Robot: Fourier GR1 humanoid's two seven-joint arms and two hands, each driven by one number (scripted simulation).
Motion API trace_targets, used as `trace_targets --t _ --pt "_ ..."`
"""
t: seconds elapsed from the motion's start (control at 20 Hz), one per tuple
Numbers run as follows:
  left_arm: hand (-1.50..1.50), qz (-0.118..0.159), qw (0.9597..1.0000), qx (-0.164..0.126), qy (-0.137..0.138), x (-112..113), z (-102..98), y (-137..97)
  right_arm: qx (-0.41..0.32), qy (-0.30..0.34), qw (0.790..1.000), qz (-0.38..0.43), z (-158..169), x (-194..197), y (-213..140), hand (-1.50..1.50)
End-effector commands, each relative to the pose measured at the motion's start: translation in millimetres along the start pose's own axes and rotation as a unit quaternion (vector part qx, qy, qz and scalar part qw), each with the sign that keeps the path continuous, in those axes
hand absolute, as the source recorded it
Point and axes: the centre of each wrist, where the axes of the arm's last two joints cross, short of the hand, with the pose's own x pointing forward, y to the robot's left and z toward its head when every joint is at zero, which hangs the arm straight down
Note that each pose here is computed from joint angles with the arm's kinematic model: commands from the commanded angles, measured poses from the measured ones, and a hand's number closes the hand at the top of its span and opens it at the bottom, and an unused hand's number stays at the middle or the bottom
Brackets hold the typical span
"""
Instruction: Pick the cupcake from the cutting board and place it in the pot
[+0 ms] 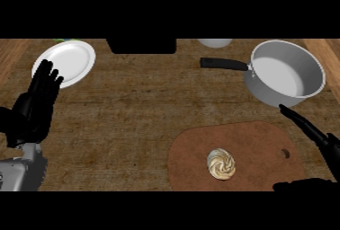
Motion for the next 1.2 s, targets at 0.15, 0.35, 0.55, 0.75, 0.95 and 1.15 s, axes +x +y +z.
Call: trace_targets --t 0.15,0.35,0.55,0.75,0.95,1.15 --pt "0.00 -0.001 0.9999 -0.013 -0.001 1 0 -13 0.135 0.077 0.981 0.116 -19 60 16 -1.50" --pt "0.00 -0.006 1.0000 -0.006 -0.003 1 0 -7 0.187 0.117 0.966 0.131 -38 71 35 -1.50" --pt "0.00 -0.008 0.9999 -0.003 -0.007 15 -11 -18 0.202 0.130 0.963 0.119 -56 82 64 -1.50" --pt "0.00 0.009 0.9999 -0.002 0.007 1 -1 -23 0.200 0.126 0.966 0.106 -41 103 79 -1.50" --pt "0.00 0.006 1.0000 0.004 0.006 13 2 -13 0.207 0.151 0.960 0.117 -65 73 81 -1.50" --pt "0.00 0.003 1.0000 -0.005 0.008 11 2 1 0.199 0.184 0.951 0.147 -48 76 95 -1.50"
